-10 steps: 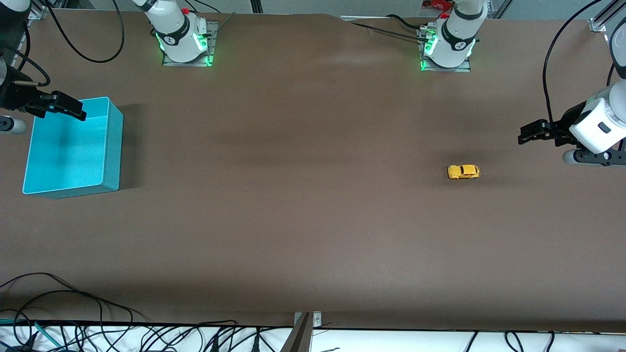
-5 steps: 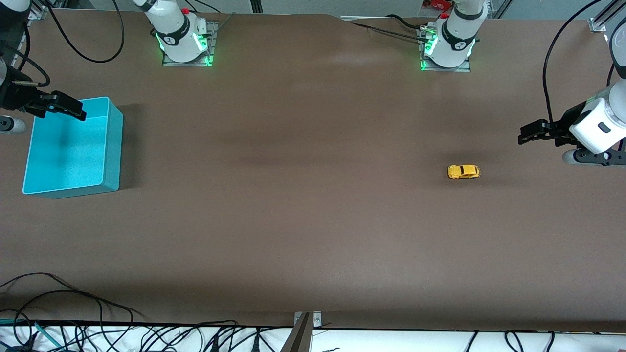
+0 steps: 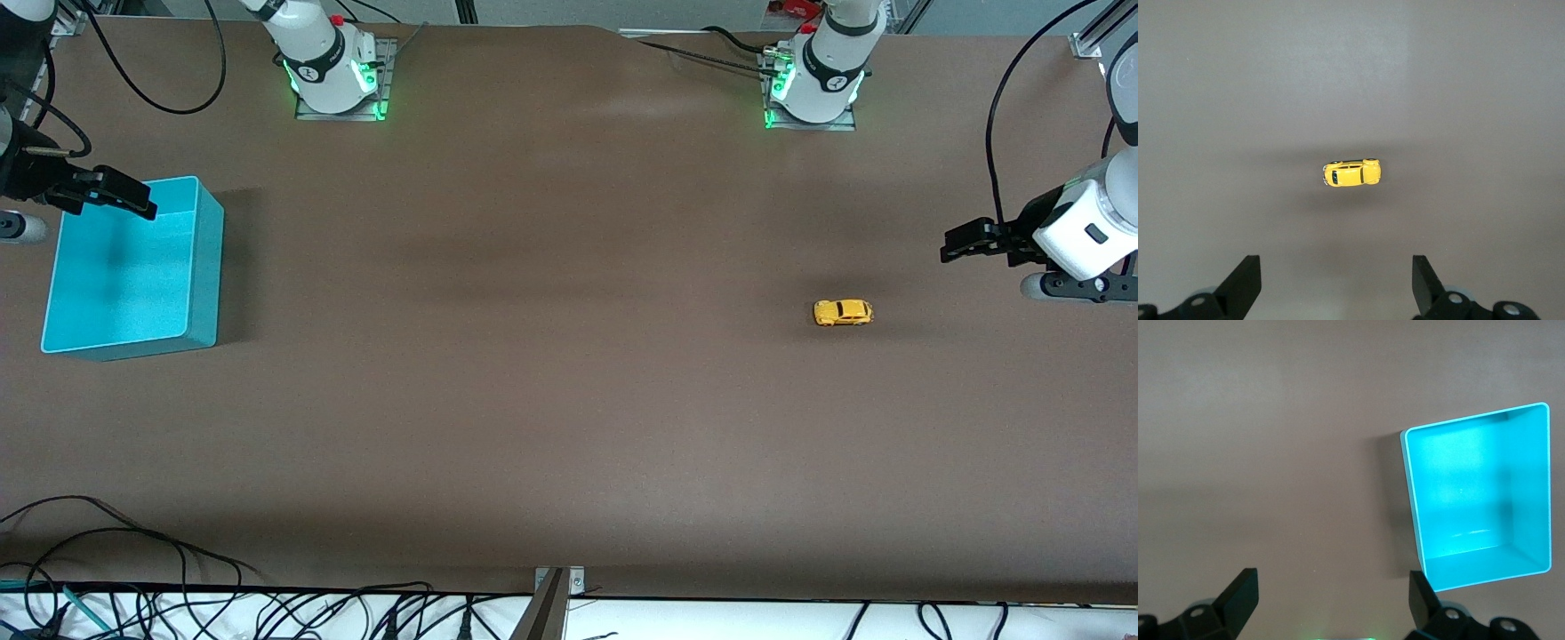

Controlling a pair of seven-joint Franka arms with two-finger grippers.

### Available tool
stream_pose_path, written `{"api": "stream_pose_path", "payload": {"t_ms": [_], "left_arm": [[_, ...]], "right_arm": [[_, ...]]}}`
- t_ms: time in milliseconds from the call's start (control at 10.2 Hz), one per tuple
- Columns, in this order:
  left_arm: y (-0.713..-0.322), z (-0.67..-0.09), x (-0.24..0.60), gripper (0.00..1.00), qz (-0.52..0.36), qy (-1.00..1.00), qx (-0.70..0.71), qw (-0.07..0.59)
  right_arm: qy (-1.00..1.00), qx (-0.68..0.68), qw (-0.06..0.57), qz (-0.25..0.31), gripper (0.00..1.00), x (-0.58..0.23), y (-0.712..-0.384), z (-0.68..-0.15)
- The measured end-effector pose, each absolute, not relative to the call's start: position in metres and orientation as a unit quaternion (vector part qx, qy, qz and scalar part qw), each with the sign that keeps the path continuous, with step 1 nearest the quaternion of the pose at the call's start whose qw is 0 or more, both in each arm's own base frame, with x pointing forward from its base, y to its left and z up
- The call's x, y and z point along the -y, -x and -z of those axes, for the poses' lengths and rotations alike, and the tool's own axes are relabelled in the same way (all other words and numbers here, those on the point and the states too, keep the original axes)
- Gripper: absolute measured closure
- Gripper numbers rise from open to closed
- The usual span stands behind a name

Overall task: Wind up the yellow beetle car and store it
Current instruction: 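Lower the left gripper over the yellow beetle car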

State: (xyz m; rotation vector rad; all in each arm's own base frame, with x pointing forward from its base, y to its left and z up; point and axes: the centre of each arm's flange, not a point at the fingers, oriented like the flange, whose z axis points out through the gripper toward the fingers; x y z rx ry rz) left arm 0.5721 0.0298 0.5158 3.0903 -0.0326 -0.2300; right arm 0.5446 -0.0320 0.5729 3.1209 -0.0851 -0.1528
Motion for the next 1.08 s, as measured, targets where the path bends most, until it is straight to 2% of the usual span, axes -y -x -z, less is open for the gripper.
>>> {"api": "stream_pose_path", "payload": {"t_ms": [491,1080], "left_arm": [[-0.572,-0.504,-0.036,0.00,0.089,-0.995,-0.040,0.020],[-0.571,-0.469,-0.041,0.02,0.121,-0.969,-0.215,0.006]], "right_arm": [[-0.998,0.027,0.008,0.049,0.00,0.032,-0.545,-0.573],[-0.998,0.027,0.008,0.049,0.00,0.032,-0.545,-0.573]]}}
